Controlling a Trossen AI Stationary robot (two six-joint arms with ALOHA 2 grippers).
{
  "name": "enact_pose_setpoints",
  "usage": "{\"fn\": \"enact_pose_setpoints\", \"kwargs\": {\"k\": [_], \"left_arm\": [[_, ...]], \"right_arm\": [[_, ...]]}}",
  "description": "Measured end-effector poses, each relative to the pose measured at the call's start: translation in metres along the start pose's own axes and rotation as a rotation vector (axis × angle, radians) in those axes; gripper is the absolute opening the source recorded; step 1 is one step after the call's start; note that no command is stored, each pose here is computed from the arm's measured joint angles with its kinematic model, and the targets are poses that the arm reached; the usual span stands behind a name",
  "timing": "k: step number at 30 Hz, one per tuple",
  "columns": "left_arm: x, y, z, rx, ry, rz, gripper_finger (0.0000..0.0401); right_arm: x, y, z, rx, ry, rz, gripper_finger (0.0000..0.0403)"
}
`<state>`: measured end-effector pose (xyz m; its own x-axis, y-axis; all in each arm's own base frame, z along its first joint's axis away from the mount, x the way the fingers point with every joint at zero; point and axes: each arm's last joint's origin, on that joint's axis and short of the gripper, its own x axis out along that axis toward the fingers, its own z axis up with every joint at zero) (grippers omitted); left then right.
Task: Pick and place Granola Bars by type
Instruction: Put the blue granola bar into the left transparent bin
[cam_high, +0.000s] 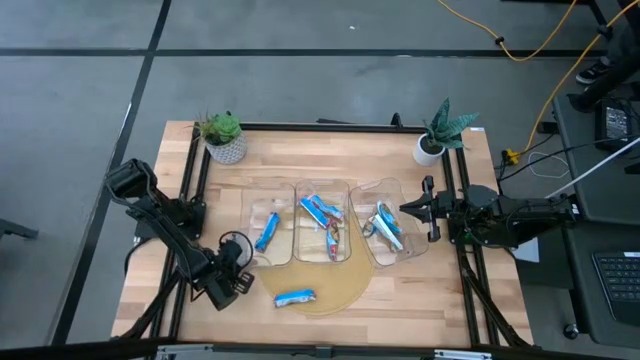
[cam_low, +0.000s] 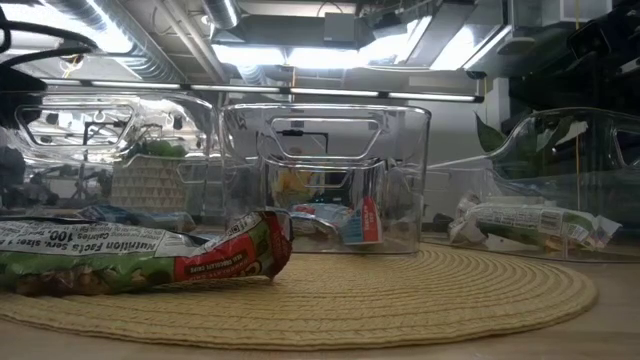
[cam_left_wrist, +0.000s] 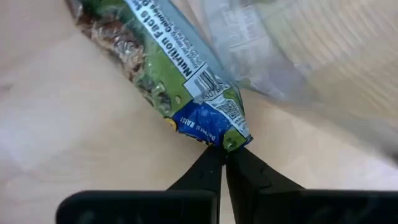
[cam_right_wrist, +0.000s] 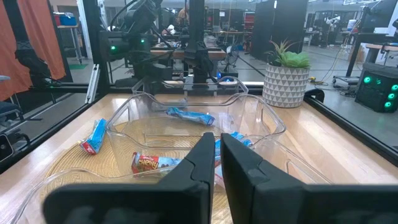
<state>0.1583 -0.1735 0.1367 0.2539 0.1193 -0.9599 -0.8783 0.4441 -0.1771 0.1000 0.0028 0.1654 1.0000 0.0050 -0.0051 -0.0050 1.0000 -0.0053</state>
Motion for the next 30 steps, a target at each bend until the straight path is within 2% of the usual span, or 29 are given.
{"fn": "enact_pose_setpoints", "kwargs": {"k": [8, 21, 30], "left_arm": [[-0.008, -0.005, -0.015, 0.026, 0.063, -0.075, 0.0003], [-0.025, -0.011, -0.032, 0.051, 0.164, -0.088, 0.0001], [-0.066, -0.025, -0.035, 0.083, 0.148, -0.033, 0.0001]], "right_arm": [[0.000, 0.000, 0.000, 0.000, 0.000, 0.000, 0.0031], [0.000, 0.000, 0.000, 0.000, 0.000, 0.000, 0.0031], [0.000, 0.000, 0.000, 0.000, 0.000, 0.000, 0.0031]]}}
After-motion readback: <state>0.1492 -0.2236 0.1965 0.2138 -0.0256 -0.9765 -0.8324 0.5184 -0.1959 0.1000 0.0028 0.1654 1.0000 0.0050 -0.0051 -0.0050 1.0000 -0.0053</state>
